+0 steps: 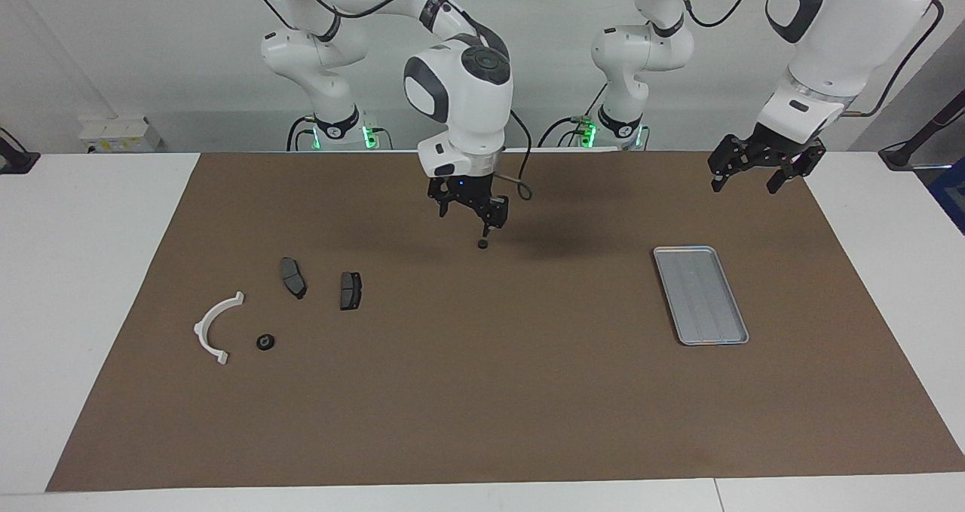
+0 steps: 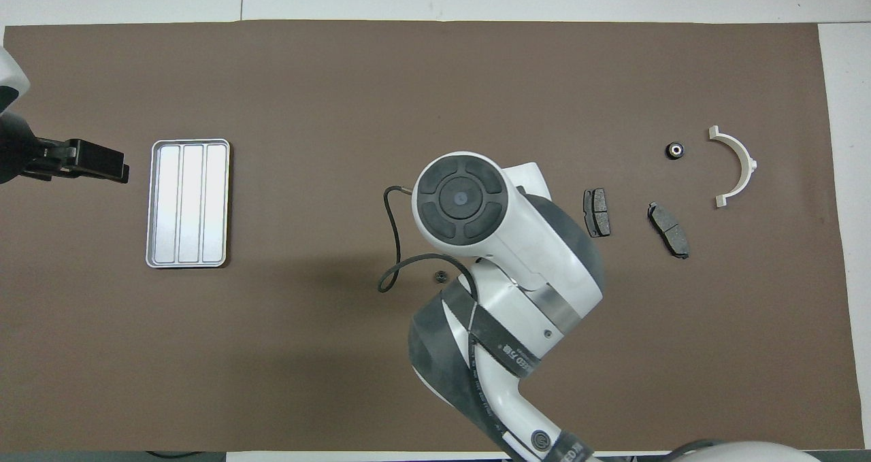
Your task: Pick bearing gear from pile to tray
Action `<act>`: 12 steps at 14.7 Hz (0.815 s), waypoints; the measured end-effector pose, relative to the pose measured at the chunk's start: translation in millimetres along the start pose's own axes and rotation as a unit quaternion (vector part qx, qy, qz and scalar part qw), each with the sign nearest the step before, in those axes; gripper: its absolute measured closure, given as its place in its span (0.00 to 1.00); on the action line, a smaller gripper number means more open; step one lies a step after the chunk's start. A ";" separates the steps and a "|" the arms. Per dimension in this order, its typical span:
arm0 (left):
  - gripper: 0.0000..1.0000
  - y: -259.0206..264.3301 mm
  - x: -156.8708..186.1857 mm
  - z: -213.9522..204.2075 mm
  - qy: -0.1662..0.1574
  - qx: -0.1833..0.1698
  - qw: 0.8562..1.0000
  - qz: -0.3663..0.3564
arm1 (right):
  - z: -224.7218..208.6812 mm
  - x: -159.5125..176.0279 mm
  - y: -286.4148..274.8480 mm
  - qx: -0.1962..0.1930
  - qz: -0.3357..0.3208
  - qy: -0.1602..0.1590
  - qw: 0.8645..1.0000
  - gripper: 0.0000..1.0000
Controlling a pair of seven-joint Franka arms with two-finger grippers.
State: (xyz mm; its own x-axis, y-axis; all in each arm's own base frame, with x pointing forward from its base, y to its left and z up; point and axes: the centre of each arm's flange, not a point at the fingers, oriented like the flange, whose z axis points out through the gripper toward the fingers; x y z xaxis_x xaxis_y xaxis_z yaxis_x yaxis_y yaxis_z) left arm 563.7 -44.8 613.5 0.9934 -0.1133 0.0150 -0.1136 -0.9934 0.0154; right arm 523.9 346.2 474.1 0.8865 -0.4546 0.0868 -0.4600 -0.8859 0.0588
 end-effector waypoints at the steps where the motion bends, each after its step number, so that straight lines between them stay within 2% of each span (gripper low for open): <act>1: 0.00 0.0 0.0 0.0 0.000 0.000 1.000 0.000 | -11.8 12.4 13.4 0.003 -0.014 -0.007 1.000 0.00; 7: 0.00 1.9 -0.1 -0.1 0.000 0.000 1.000 0.002 | -69.7 91.5 109.2 -0.005 -0.104 -0.035 0.994 0.00; 12: 0.00 3.0 -1.9 -0.9 -0.002 0.000 1.000 -0.003 | -80.7 143.9 166.3 -0.004 -0.182 -0.041 0.982 0.00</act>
State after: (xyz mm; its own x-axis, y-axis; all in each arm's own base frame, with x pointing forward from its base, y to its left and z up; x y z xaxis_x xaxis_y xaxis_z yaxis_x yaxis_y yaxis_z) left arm 561.5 -47.6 614.4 0.9942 -0.1069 0.0113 -0.1071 -0.9941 0.0158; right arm 570.9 140.8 576.7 0.9932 -0.1140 -0.0220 -0.1120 -0.9906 0.0789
